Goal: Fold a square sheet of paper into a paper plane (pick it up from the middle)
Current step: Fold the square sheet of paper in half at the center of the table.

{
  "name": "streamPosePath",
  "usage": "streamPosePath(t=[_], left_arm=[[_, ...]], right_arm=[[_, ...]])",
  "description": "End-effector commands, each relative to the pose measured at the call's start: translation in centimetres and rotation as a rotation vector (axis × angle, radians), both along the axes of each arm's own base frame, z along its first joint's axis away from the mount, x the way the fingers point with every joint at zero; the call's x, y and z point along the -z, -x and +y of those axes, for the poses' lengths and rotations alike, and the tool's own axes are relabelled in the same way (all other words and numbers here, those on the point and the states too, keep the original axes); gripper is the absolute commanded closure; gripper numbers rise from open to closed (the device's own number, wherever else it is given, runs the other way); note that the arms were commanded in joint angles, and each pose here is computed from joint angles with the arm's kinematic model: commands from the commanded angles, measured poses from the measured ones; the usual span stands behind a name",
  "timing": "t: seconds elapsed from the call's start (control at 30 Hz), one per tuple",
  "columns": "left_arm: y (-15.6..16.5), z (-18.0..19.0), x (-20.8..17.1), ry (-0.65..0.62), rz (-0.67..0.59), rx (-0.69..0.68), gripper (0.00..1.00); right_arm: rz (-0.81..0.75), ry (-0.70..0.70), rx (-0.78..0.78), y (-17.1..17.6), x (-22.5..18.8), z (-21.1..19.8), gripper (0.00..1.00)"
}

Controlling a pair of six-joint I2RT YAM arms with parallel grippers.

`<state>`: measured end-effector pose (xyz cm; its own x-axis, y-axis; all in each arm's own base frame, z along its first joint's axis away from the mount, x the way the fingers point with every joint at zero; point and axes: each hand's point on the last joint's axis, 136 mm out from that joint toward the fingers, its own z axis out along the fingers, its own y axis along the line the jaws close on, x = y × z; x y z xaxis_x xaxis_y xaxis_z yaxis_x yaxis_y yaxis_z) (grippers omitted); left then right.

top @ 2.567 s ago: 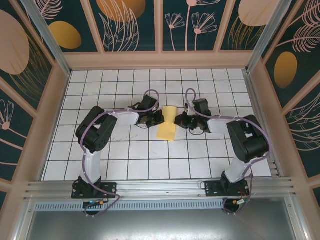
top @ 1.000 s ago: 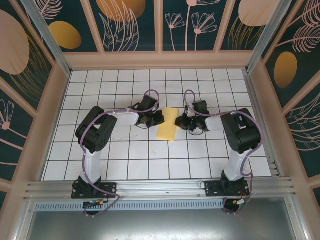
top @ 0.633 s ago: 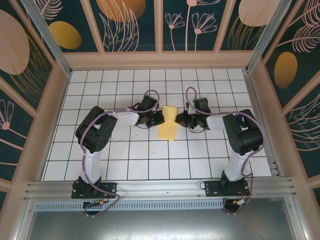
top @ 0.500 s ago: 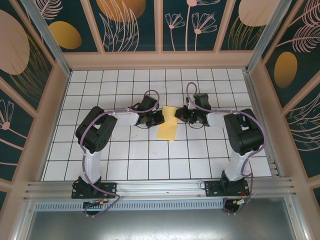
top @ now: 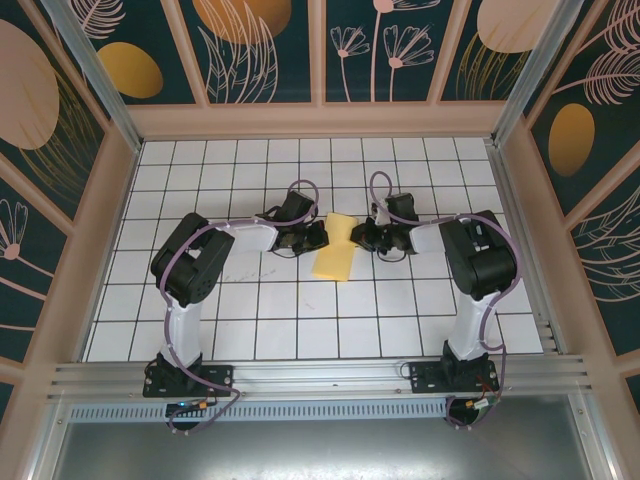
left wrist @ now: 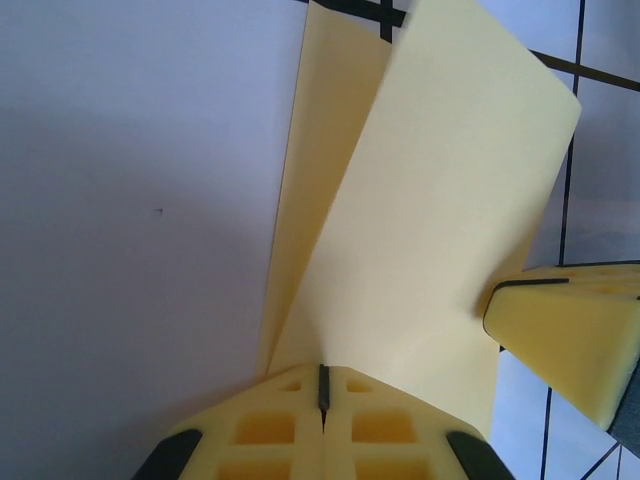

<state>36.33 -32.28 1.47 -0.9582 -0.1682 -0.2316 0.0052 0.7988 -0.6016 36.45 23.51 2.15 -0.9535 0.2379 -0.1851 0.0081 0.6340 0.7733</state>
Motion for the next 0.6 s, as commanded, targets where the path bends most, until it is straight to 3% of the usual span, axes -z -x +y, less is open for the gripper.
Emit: streamPosePath(t=[0.0, 0.17, 0.57], left_arm=[[2.7, 2.2, 3.2, -0.112, 0.098, 0.007, 1.00], [2.8, 2.2, 3.2, -0.112, 0.100, 0.009, 1.00], [2.8, 2.2, 3.1, -0.111, 0.098, 0.011, 1.00]], right_arm=[[-0.013, -0.010, 0.004, -0.6, -1.3, -0.2, 0.93], [-0.080, -0.044, -0.010, -2.3, -4.4, 0.2, 0.93], [0.030, 0.015, 0.021, -2.0, 1.1, -0.9, 0.93]])
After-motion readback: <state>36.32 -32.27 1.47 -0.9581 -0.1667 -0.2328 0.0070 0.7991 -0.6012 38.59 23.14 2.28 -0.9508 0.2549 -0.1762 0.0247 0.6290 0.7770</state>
